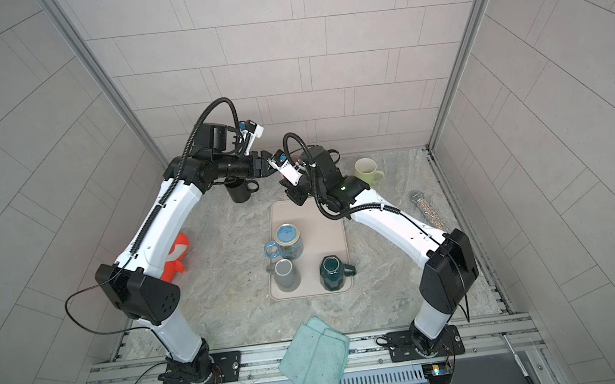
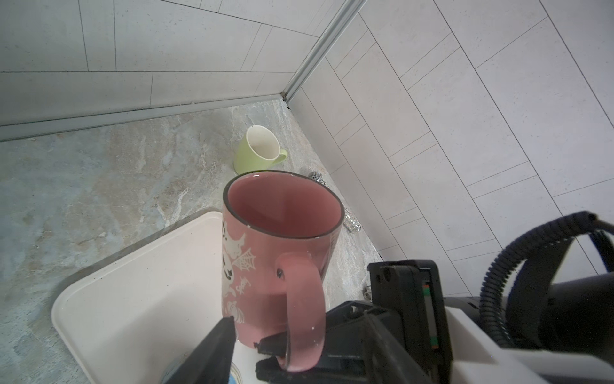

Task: Turn the mug right side up
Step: Place the mug at the top-center of the table.

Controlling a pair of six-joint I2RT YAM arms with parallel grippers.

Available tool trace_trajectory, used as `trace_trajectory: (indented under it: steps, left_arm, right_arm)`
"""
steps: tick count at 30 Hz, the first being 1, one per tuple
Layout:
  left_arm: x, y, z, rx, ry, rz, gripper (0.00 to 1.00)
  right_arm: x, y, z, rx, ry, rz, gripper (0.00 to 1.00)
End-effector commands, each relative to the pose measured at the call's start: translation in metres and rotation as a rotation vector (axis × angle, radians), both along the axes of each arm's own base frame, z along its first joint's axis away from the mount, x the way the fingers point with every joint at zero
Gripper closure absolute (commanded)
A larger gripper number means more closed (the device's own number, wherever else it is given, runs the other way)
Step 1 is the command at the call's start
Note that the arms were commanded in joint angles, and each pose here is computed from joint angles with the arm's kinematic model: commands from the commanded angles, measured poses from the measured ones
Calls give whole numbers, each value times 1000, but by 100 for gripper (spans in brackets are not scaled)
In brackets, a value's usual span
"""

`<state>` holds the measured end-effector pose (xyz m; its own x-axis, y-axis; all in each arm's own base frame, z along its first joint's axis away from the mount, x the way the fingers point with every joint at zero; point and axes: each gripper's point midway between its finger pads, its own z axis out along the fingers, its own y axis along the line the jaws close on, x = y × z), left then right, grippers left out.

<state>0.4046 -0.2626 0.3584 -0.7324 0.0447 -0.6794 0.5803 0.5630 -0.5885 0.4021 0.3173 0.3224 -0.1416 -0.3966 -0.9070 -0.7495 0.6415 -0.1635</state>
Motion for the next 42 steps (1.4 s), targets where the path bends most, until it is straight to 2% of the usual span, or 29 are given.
trace_trajectory:
  steps: [1,12,19,26,35,40,42]
  left_arm:
    - [-7,-18,-17,36,32,-56,37]
    - [-7,-14,-25,41,53,-17,39]
    - [-4,-21,-7,-85,34,7,38]
    - [-8,-16,-2,-49,13,5,46]
    - [-14,-16,-8,-31,39,-15,74]
    - [-12,-16,-8,-25,30,-9,100]
    - [-11,-15,-7,-21,23,-2,100]
  right_arm:
    - [-10,23,68,115,-183,100,100]
    - [-15,21,90,204,-212,98,100]
    - [-19,17,103,245,-230,93,100]
    - [-17,13,98,215,-229,76,100]
    - [-16,12,99,204,-241,71,100]
    - [-16,13,97,200,-238,73,100]
    - [-15,14,96,203,-234,73,100]
